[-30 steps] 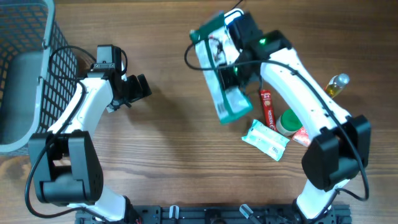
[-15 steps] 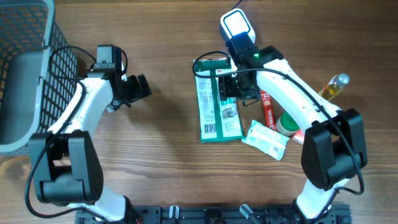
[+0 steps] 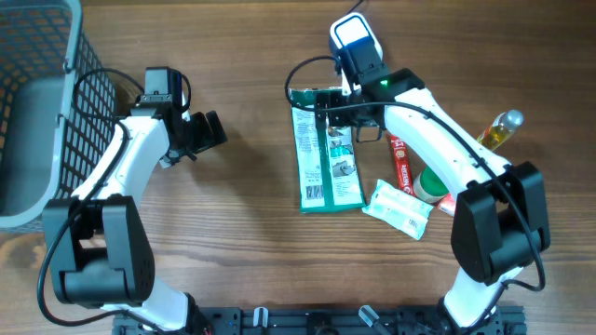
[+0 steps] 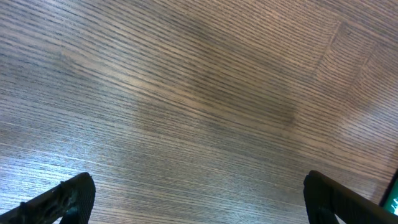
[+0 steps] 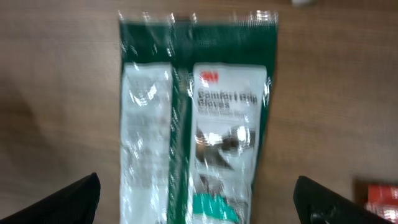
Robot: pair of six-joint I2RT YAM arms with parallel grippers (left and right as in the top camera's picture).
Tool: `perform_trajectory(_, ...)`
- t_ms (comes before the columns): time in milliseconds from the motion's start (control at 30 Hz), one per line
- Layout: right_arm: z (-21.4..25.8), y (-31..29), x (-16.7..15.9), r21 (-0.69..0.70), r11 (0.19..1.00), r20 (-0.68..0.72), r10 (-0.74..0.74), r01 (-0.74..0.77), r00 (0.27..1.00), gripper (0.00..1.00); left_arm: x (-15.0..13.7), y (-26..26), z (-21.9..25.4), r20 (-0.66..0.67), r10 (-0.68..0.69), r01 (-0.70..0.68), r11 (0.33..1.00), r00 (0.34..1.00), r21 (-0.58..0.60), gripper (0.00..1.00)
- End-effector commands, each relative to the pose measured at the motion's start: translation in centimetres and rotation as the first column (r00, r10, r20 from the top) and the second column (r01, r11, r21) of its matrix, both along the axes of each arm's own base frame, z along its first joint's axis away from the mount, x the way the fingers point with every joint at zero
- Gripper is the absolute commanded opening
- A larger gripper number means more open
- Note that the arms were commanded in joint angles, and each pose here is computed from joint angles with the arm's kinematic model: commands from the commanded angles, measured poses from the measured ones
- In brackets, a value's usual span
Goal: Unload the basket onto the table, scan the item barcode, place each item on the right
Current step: 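Lower the glove package onto the table center and open the right gripper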
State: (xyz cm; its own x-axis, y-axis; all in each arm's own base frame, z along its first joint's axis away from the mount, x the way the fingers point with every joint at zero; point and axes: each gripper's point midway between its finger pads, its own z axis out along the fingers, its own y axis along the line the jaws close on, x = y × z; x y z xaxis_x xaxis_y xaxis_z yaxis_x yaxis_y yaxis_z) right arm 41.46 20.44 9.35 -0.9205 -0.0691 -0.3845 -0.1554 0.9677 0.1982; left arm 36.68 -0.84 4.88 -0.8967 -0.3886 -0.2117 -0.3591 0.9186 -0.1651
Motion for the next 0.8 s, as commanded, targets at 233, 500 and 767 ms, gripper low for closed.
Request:
perform_trajectory(233,1.2,0.3,1.4,0.023,1.000,0.066,-0.019,0.018,0.998,1.00,0.3,0.3,0.4,0.014,0.009,-0.009,1.000,1.000,0.009,1.00)
perform_trajectory(500,1.3,0.3,1.4,0.025,1.000,0.068,-0.019,0.018,0.997,1.00,0.3,0.3,0.4,0.014,0.009,-0.009,1.000,1.000,0.009,1.00)
perform_trajectory(767,9.2,0.1,0.8,0.099,0.995,0.224,-0.029,0.006,0.974,1.00,0.3,0.3,0.4,0.014,0.009,-0.009,1.000,1.000,0.009,1.00)
